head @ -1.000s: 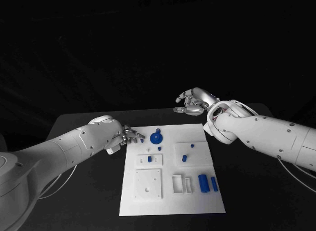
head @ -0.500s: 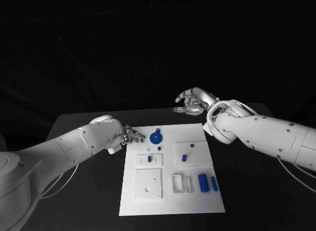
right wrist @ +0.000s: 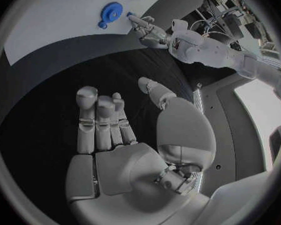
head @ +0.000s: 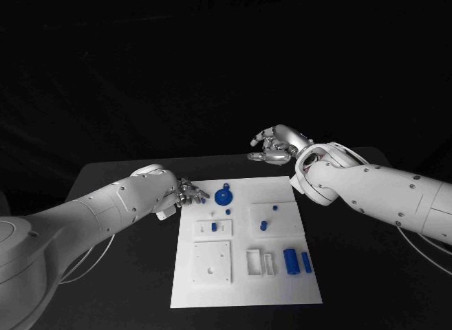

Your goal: Assemble the parts on the task board

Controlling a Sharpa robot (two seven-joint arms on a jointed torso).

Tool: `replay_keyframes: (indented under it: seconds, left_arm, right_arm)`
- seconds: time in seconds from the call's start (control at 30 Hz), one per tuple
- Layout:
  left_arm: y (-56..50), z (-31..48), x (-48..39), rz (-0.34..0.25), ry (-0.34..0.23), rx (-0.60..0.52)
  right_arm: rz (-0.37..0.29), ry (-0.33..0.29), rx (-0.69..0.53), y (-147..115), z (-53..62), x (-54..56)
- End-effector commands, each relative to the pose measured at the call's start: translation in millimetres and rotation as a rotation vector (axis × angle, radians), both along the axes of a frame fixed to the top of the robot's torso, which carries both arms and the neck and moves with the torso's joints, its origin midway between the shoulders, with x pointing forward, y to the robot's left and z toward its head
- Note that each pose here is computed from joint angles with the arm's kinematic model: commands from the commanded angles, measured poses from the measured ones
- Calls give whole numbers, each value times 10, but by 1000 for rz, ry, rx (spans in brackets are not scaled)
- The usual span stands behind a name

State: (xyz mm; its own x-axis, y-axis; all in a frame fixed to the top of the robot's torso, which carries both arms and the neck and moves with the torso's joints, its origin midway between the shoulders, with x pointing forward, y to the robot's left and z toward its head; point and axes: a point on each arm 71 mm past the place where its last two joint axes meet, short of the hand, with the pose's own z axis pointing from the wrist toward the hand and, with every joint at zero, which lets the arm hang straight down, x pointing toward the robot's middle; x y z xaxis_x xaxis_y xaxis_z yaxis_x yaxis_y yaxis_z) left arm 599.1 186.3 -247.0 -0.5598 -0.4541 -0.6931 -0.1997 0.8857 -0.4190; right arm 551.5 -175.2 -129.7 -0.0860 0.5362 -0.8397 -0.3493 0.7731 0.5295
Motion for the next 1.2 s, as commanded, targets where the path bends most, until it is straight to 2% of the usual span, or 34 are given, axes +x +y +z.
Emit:
replay_keyframes:
  seconds: [0.03,0.43,0.63,1.2]
  left_arm:
    - [-25,-3,-2,-14,10,-16]
    - [-38,-24,-13,-15,34,-41]
    - [0,-23,-4,-5,34,-44]
    - [20,-13,1,8,20,-63]
  right_arm:
    - [9,3,-2,12,0,-3]
    - [10,3,-3,19,-1,-1]
    - [9,4,-3,15,-2,1]
    - [10,5,-4,16,-3,2]
